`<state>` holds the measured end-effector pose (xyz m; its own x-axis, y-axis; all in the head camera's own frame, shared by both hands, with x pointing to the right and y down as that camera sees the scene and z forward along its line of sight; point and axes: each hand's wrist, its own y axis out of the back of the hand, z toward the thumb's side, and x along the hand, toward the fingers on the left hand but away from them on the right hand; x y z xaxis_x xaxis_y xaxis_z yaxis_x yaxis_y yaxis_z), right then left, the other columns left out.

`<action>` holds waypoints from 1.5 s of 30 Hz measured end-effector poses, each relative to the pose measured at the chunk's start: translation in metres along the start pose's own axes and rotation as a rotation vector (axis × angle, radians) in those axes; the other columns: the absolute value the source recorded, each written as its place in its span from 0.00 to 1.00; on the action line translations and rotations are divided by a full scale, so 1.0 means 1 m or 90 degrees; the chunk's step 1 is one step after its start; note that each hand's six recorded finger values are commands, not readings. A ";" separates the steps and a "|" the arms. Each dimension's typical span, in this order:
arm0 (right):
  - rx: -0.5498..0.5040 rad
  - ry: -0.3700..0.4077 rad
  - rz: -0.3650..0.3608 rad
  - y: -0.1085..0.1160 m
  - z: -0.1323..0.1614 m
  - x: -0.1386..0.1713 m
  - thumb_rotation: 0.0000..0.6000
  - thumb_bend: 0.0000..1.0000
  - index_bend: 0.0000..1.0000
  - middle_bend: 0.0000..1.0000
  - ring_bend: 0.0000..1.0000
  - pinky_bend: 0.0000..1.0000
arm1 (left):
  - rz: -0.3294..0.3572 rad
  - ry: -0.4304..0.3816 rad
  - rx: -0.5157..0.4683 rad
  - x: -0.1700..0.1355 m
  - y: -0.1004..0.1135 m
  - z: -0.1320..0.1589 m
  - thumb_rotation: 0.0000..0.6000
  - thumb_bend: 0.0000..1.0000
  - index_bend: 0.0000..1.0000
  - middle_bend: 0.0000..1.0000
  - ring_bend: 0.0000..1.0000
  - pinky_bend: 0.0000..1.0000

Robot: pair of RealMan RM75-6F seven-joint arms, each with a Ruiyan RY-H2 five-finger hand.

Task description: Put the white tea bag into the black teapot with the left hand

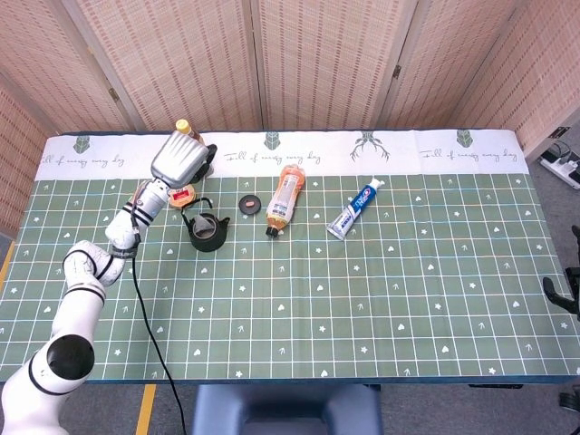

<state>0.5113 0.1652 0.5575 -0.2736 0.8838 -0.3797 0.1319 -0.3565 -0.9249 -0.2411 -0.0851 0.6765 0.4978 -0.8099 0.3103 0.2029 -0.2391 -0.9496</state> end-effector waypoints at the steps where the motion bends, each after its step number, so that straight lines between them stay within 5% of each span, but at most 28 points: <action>1: 0.000 0.001 0.001 0.000 0.000 0.000 1.00 0.36 0.00 0.00 0.00 0.00 | -0.001 0.001 0.002 0.000 0.000 -0.001 1.00 0.47 0.66 1.00 1.00 1.00; 10: 0.004 0.000 0.001 -0.001 0.001 0.000 1.00 0.36 0.00 0.00 0.00 0.00 | -0.020 -0.010 -0.009 -0.017 -0.018 -0.001 1.00 0.47 0.65 1.00 1.00 1.00; 16: 0.007 0.019 -0.001 -0.002 0.008 0.005 1.00 0.36 0.00 0.00 0.00 0.00 | 0.014 -0.060 -0.045 -0.043 -0.024 0.012 1.00 0.47 0.51 1.00 1.00 1.00; 21: 0.009 0.040 -0.004 -0.002 0.015 0.011 1.00 0.37 0.00 0.00 0.00 0.00 | 0.052 -0.086 -0.060 -0.071 -0.022 0.012 1.00 0.47 0.50 1.00 1.00 1.00; 35: 0.010 0.081 -0.003 -0.002 0.026 0.024 1.00 0.36 0.00 0.00 0.00 0.00 | 0.096 -0.076 -0.090 -0.159 -0.016 0.002 1.00 0.47 0.38 1.00 1.00 1.00; 41: 0.017 0.094 0.009 -0.007 0.030 0.024 1.00 0.36 0.00 0.00 0.00 0.00 | 0.052 -0.071 -0.170 -0.193 -0.012 0.014 1.00 0.41 0.16 1.00 1.00 1.00; 45: 0.017 0.105 0.008 -0.008 0.034 0.026 1.00 0.36 0.00 0.00 0.00 0.00 | -0.046 -0.062 -0.240 -0.208 -0.019 0.024 1.00 0.37 0.00 1.00 1.00 1.00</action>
<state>0.4711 0.1807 0.5540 -0.1109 0.9160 -0.3856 0.1079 -0.3746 -0.9209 -0.3283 0.1014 0.6313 0.5749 -0.7337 0.3621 -0.0754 -0.4883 -0.8694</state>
